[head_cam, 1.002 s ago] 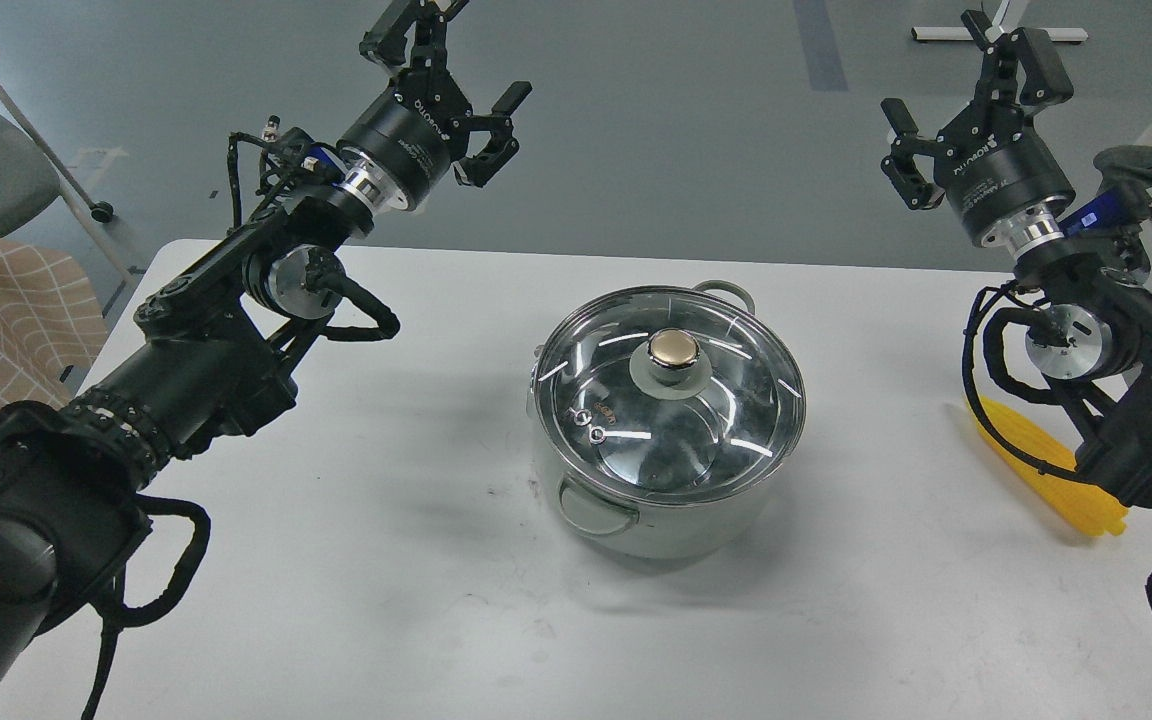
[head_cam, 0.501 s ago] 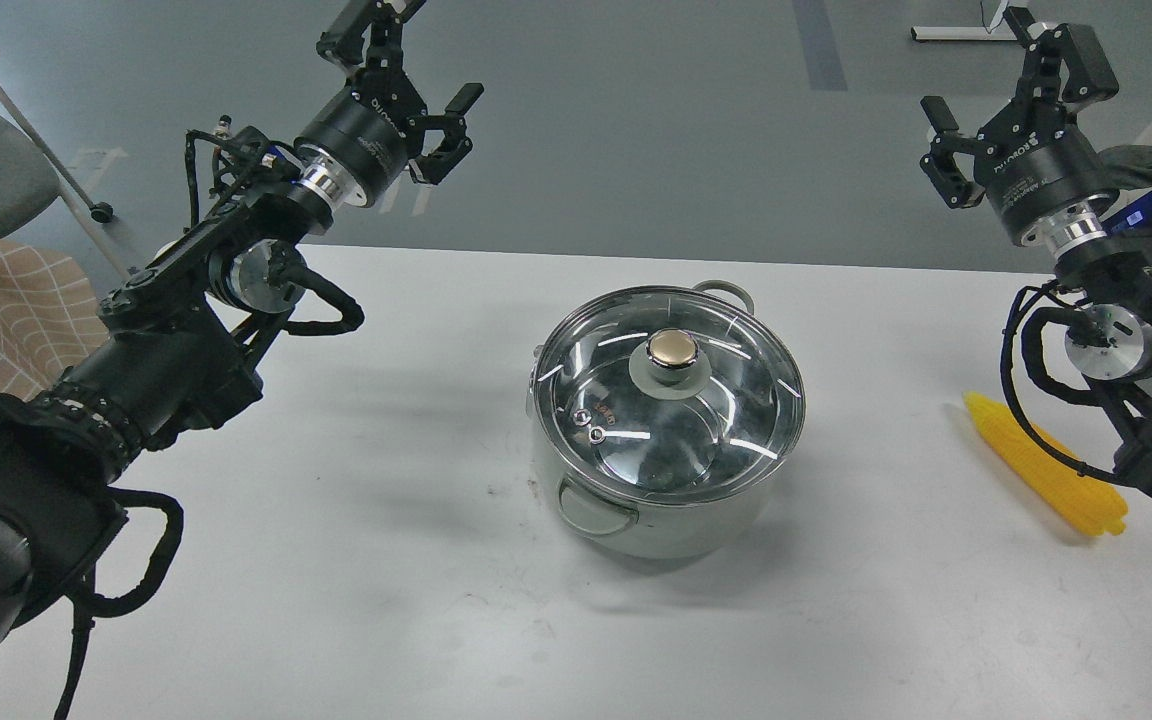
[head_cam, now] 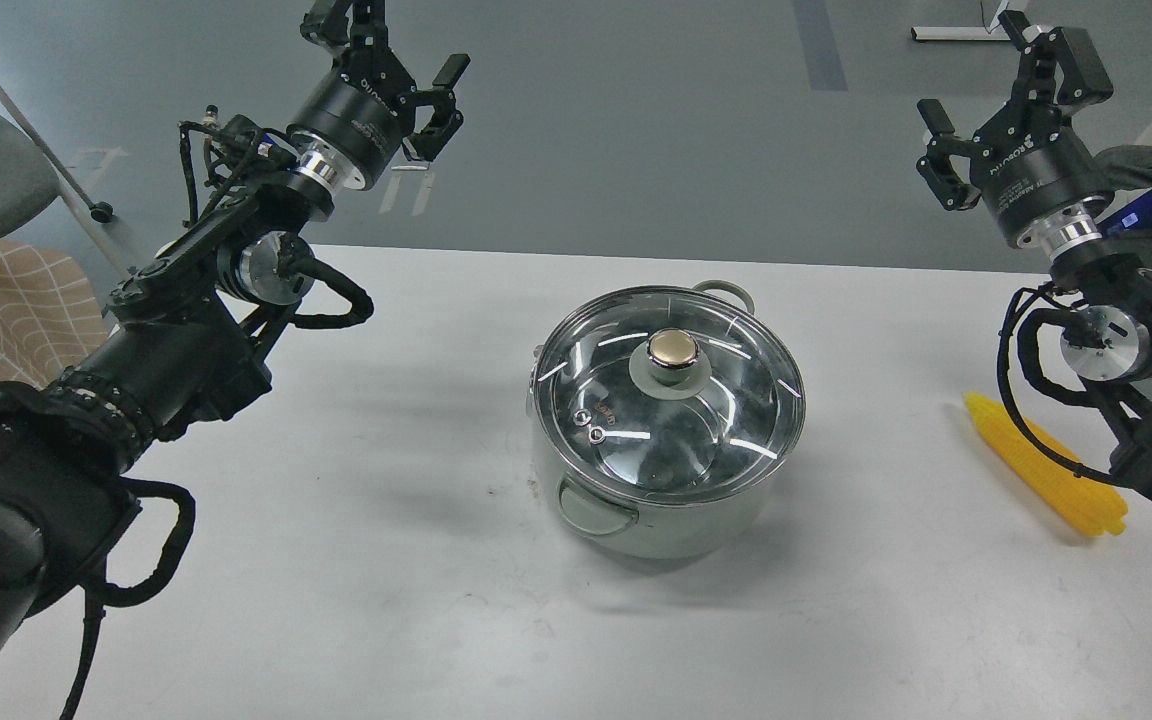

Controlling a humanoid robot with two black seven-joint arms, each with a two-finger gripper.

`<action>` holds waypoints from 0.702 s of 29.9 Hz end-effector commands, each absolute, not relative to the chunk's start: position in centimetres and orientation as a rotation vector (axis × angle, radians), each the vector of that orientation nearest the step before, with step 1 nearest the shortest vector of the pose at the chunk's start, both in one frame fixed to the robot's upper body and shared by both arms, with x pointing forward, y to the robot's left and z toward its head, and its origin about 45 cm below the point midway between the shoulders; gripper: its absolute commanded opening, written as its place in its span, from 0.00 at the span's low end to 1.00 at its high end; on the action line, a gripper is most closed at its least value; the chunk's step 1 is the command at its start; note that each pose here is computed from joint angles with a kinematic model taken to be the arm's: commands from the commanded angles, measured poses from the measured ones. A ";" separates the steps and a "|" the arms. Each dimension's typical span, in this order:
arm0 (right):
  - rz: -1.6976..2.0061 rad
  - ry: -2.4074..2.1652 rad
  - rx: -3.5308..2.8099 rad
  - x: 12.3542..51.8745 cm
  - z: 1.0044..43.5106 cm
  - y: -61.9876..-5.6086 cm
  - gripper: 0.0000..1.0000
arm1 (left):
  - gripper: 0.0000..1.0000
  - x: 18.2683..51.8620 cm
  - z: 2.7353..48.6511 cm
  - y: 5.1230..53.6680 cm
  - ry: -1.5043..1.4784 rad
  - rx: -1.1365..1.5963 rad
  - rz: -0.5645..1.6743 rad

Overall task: Open pot and put corn in
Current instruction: 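Reach the left gripper over the pot toward the glass lid knob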

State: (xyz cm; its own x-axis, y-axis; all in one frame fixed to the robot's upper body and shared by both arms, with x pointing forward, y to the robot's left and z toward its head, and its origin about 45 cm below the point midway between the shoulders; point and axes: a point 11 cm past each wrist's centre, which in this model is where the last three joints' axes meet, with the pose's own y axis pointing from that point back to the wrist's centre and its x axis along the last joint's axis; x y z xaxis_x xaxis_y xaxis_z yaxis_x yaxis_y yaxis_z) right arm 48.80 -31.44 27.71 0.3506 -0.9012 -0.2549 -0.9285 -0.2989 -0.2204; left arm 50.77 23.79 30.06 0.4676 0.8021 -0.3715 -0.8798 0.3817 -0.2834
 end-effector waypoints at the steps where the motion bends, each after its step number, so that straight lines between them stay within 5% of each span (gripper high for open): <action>1: 0.112 1.624 -2.291 48.8 27.8 -31.8 1.00 | 0.98 50.8 32.3 22.4 0.110 -0.458 1.015; 11: 0.107 1.641 -2.284 48.7 27.8 -32.0 1.00 | 0.98 47.7 41.1 18.3 -0.444 -0.185 0.750; 21: 0.104 1.659 -2.285 48.4 27.5 -32.8 1.00 | 0.98 41.4 42.1 16.4 -1.086 0.175 0.503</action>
State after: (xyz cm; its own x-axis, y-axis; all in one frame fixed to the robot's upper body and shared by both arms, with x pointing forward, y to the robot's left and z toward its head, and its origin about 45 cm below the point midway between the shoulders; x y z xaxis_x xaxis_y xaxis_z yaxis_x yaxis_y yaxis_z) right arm 48.55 -32.70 27.73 0.3275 -0.9139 -0.2399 -0.9361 -0.2794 -0.2134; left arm 42.85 16.73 42.44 0.4490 0.4196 0.7889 -0.4976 0.8507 -0.1692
